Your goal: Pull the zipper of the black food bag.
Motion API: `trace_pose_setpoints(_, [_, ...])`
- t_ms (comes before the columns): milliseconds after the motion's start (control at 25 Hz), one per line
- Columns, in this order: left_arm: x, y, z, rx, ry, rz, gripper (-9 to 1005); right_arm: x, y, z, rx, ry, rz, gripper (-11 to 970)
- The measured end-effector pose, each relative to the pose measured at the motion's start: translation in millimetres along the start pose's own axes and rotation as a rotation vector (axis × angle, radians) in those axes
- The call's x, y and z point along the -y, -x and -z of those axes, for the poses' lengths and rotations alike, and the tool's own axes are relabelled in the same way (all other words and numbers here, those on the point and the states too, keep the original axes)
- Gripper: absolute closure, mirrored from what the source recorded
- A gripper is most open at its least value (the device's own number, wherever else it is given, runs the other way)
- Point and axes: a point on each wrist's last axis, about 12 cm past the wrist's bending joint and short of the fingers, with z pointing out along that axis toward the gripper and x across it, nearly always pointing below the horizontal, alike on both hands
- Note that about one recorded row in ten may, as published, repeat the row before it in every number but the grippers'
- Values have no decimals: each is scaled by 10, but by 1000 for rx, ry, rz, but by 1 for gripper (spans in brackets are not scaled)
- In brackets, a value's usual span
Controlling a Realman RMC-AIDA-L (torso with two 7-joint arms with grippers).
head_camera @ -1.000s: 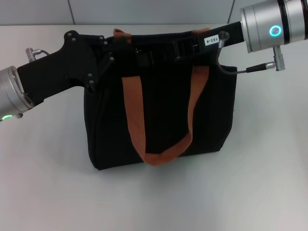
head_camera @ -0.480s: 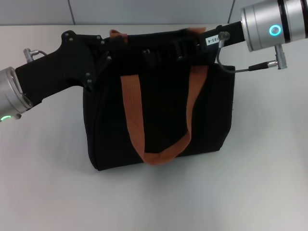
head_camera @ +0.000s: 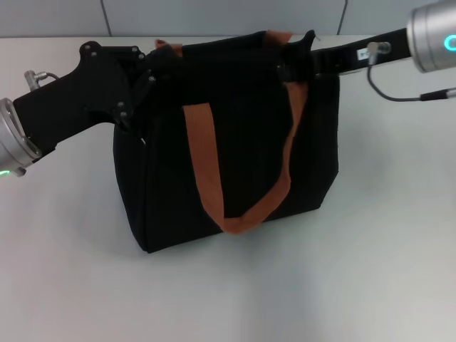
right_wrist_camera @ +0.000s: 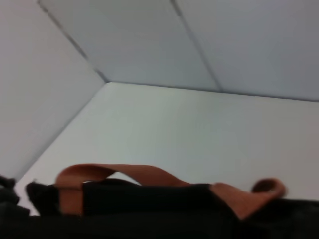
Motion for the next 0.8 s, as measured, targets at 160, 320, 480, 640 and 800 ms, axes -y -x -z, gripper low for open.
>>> trace_pose_setpoints(160, [0,-3,6,1,4,2,982,-25,-50,68,44,76,-19,961])
trace_pose_setpoints(320, [2,-10,5,0,8,4,982,-27,-165,237,221,286,-24,961])
trace_pose_setpoints(480, [3,-44,35,-17,31,15,982,118,-376,399,396,446,-12,899])
trace_pose_setpoints(640, [17,-65,67,-25,42,24,981,230,-587,511,513,541,57,759])
trace_pose_setpoints(800, [31,-95,94,-38,52,62,981,304,-962,554,566,599,264,569])
